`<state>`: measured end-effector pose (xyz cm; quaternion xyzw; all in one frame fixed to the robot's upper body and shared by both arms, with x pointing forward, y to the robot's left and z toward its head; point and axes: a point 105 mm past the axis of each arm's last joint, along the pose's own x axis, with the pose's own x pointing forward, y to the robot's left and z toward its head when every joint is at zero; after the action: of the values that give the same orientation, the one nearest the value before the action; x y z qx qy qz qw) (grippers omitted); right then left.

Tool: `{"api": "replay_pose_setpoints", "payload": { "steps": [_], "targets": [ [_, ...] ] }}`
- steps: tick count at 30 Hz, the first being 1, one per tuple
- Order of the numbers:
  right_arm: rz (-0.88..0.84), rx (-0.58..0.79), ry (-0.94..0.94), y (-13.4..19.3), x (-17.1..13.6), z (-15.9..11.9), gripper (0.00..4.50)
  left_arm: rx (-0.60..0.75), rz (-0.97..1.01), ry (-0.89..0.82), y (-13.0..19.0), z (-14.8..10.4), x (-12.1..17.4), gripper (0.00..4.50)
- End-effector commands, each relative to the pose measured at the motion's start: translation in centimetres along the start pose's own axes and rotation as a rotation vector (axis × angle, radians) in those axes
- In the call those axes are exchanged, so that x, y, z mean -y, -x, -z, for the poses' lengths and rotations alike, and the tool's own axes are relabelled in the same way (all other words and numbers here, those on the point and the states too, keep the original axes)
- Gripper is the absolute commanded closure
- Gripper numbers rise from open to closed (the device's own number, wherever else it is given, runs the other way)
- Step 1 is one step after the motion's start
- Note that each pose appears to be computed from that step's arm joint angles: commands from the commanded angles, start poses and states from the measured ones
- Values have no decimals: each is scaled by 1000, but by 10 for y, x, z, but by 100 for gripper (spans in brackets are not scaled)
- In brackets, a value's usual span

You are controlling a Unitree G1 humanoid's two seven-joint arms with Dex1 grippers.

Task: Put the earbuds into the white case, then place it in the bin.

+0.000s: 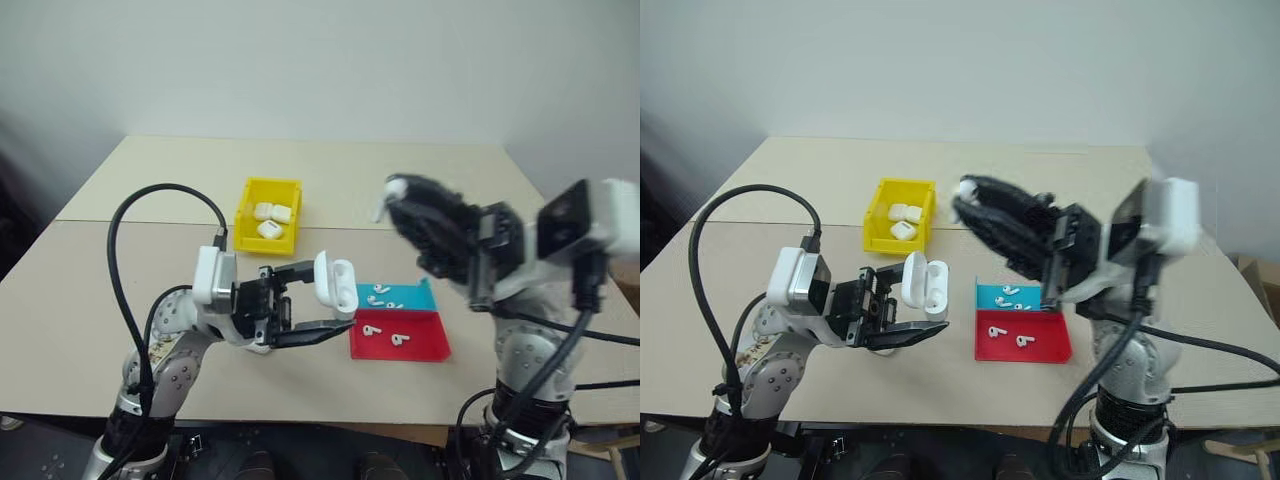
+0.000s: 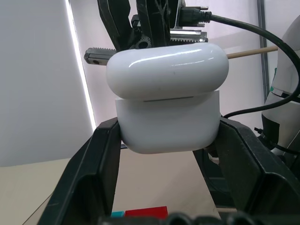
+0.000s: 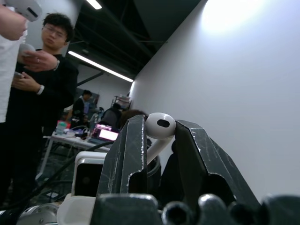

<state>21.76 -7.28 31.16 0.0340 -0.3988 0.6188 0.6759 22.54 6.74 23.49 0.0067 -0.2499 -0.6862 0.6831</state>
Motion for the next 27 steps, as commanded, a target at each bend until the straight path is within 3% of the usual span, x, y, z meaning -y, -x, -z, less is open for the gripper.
{"api": "replay_pose_setpoints", "payload": {
  "steps": [1, 14, 27],
  "targets": [
    [-47, -13, 34, 0, -9, 6, 348, 22, 19, -29, -4, -7, 2, 174],
    [-68, -98, 58, 10, -15, 28, 348, 21, 23, -29, -4, -7, 4, 174],
    [-55, -100, 111, 13, -13, 30, 348, 14, 18, -26, -4, -5, 3, 174]
  ]
}}
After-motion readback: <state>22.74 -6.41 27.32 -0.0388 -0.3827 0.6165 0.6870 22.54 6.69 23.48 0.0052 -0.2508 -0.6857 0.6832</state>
